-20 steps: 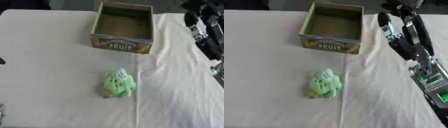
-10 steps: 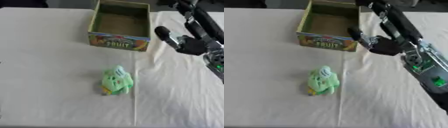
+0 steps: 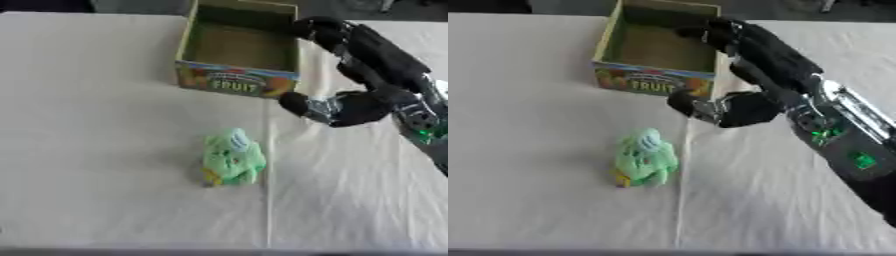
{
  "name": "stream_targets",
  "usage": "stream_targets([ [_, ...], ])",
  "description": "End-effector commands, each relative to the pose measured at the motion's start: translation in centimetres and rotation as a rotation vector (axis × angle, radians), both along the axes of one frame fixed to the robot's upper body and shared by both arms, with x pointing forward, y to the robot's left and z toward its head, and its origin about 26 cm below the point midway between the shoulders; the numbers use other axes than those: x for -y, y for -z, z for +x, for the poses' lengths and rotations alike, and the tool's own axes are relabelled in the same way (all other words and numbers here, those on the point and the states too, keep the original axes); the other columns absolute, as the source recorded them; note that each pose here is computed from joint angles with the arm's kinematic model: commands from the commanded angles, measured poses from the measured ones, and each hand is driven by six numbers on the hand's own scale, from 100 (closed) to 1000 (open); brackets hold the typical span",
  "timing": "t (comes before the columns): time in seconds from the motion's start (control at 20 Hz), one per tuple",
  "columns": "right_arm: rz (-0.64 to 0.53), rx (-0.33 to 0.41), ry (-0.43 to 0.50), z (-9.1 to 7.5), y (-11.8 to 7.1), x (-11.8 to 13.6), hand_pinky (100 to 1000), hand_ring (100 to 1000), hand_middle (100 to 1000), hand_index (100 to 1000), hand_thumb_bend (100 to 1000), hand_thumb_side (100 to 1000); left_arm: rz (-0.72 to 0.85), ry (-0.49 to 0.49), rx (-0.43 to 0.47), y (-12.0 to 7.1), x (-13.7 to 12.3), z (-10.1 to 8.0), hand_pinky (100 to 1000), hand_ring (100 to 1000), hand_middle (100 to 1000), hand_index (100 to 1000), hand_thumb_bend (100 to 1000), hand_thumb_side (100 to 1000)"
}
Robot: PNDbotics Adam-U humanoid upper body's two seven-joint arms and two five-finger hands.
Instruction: Pick up objects on the table and place them in the box.
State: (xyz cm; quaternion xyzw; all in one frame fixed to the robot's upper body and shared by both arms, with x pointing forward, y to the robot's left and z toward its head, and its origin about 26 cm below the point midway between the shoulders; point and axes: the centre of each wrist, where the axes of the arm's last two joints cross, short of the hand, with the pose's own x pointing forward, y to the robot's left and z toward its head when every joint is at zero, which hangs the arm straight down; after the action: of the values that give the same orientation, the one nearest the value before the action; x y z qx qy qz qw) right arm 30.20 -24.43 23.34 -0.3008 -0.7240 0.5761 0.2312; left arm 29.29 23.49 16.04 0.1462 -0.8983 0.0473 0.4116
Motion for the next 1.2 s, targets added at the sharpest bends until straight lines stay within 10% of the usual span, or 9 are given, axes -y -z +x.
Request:
stream_targets([
  [0.05,-0.093,-0.026,-0.022,-0.3,-0.6,-0.9,911,926,821,970,508,984,0.014,0.006,0.019,-0.6,-0.1,-0.2,293,615,720,772,100,739],
  [0.7,-0.283,-0.282,-0.043,-0.9,1.7,-4.9,933,968,855,1000,671,691,0.013,0.021,0.017,-0.6,0.1,-0.2,293,615,720,771,100,740],
  [1.2,-0.315,-0.339,0.105,-1.1,2.3,-5.7,923,963,856,1000,688,670,0.009,0.028,0.02,-0.7,0.2,-0.1,292,616,721,770,100,741],
])
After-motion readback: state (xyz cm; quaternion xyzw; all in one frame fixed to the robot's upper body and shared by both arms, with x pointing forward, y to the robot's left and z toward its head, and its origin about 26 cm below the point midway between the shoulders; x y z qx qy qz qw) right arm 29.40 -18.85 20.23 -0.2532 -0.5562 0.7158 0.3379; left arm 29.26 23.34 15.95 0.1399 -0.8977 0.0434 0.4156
